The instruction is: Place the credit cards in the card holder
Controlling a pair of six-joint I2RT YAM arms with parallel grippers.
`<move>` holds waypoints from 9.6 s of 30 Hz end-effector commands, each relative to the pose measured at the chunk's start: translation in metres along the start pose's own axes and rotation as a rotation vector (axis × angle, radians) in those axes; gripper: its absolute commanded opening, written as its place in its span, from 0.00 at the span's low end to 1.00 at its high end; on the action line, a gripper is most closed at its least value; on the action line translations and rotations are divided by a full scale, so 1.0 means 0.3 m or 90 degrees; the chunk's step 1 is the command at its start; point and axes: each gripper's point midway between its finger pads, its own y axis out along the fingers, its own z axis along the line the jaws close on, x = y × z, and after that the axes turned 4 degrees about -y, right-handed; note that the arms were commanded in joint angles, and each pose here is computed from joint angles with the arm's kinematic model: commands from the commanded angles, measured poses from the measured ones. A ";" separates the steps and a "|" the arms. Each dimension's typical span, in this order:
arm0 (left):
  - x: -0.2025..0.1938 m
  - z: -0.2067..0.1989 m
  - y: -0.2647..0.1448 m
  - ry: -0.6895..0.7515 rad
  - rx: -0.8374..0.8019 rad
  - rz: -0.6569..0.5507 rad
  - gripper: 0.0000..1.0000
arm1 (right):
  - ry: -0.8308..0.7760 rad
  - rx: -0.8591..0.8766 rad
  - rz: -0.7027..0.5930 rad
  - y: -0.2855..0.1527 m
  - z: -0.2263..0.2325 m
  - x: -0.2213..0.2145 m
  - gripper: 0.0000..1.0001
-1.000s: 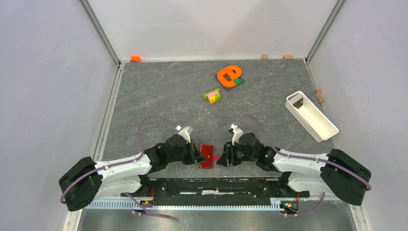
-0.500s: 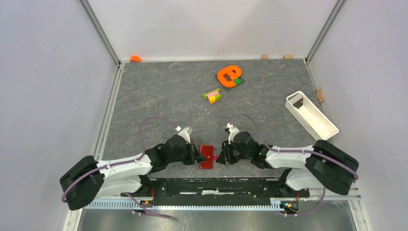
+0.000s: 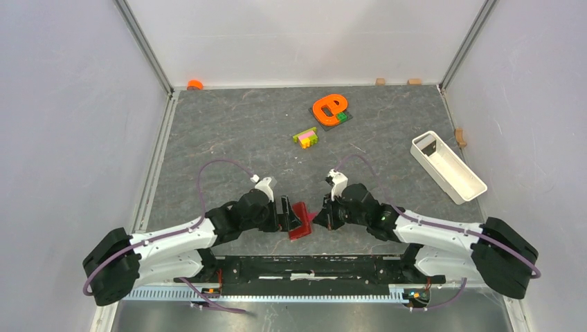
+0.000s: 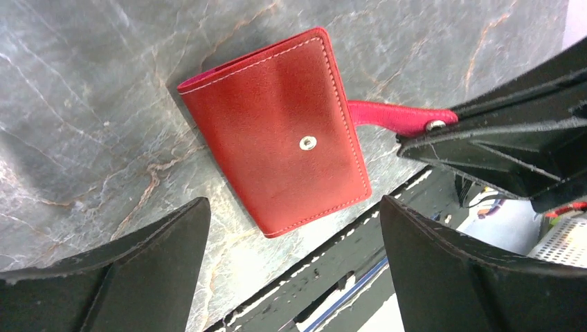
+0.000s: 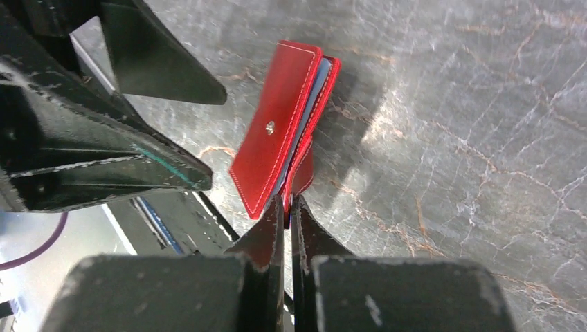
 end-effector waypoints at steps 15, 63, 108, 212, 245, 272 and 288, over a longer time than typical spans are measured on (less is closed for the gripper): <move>0.071 -0.126 0.029 0.031 -0.050 -0.016 0.99 | -0.067 0.075 -0.069 -0.088 0.119 0.130 0.00; -0.003 0.162 0.041 0.018 0.133 -0.021 0.02 | -0.032 -0.216 -0.033 -0.130 -0.157 0.074 0.52; -0.016 0.123 0.025 0.011 0.071 -0.024 0.43 | 0.024 0.138 -0.035 0.178 0.204 0.165 0.60; 0.201 0.052 0.076 -0.097 -0.028 -0.086 0.02 | 0.438 -0.753 -0.105 -0.630 -1.451 0.517 0.98; 0.204 0.075 0.053 -0.101 -0.024 -0.092 0.02 | 0.411 -0.706 -0.154 -0.635 -1.445 0.645 0.81; 0.197 0.067 0.046 -0.099 -0.034 -0.084 0.02 | 0.393 -0.716 -0.155 -0.684 -1.375 0.616 0.04; 0.183 0.082 0.040 -0.110 -0.026 -0.080 0.02 | 0.345 -0.756 -0.163 -0.817 -1.285 0.629 0.00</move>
